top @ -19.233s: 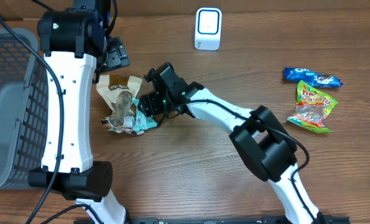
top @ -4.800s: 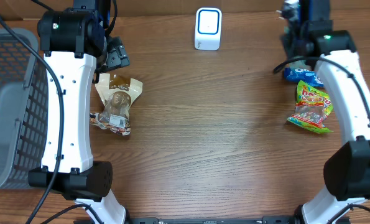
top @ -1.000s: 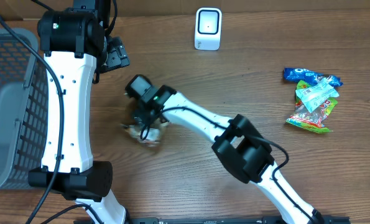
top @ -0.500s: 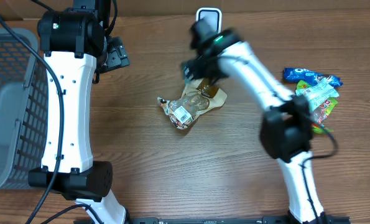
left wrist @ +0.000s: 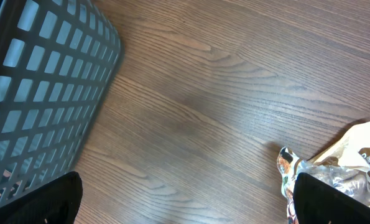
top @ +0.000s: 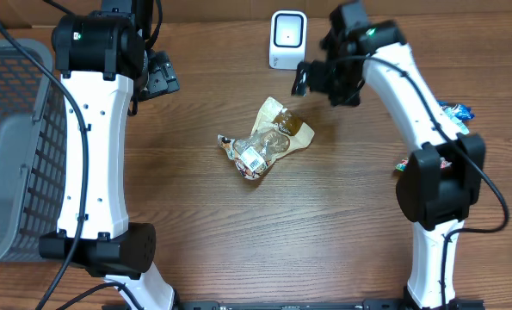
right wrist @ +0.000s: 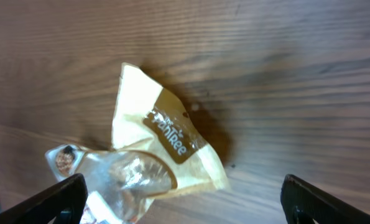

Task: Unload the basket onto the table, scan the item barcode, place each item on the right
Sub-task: 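Drag the bread bag right toward table center, then lift the bread bag toward the white scanner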

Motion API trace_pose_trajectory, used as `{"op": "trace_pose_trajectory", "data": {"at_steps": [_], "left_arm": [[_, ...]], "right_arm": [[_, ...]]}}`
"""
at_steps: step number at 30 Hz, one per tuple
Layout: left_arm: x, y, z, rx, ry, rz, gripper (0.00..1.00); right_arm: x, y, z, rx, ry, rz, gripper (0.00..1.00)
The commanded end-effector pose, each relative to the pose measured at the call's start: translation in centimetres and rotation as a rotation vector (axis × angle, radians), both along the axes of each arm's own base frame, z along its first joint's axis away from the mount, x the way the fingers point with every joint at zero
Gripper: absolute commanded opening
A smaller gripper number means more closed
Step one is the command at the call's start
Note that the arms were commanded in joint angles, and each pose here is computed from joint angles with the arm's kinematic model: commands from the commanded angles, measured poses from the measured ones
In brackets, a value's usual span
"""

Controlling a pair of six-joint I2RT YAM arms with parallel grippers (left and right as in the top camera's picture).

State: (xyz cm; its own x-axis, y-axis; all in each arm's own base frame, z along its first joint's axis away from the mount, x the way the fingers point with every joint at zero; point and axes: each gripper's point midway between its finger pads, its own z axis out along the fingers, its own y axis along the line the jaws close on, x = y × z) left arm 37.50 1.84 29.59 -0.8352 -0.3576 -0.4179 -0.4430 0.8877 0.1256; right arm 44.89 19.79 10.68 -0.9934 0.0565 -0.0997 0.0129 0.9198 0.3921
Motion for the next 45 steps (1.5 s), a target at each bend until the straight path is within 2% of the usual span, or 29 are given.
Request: {"op": "trace_pose_trajectory", "data": {"at_steps": [1,5,10,16,22,26,31,34,38,42,45], "left_arm": [[0.1,-0.1,-0.3,0.008,0.003,0.013,1.00],[0.1,-0.1,-0.3,0.008,0.003,0.013,1.00],[0.1,-0.1,-0.3,0.008,0.003,0.013,0.99],[0.1,-0.1,-0.3,0.008,0.003,0.013,1.00],[0.1,-0.1,-0.3,0.008,0.003,0.013,1.00],[0.1,-0.1,-0.3,0.008,0.003,0.013,1.00],[0.1,-0.1,-0.3,0.008,0.003,0.013,1.00],[0.1,-0.1,-0.3,0.008,0.003,0.013,1.00],[0.1,-0.1,-0.3,0.008,0.003,0.013,1.00],[0.1,-0.1,-0.3,0.008,0.003,0.013,1.00],[0.1,-0.1,-0.3,0.008,0.003,0.013,1.00]], "right_arm": [[-2.4,2.2,-3.2,0.073,0.122,-0.012,1.00],[-3.4,3.2,-5.0,0.084,0.198,-0.116,1.00],[-3.7,4.0,-4.9,0.096,0.250,-0.224,1.00],[-4.6,5.5,-3.6,0.195,0.326,-0.232,1.00],[-5.1,4.8,-3.4,0.154,0.338,-0.262,1.00],[-4.4,5.3,-1.3,0.185,0.197,-0.078,0.98],[-2.6,2.8,-1.3,-0.030,-0.042,0.166,1.00],[-2.0,2.7,-1.9,-0.070,-0.126,0.300,1.00],[-1.7,4.1,-2.7,-0.038,-0.160,0.331,1.00],[-3.5,7.1,-3.7,0.059,-0.113,0.405,1.00],[-4.8,7.9,-4.8,0.064,-0.048,0.402,1.00]]}}
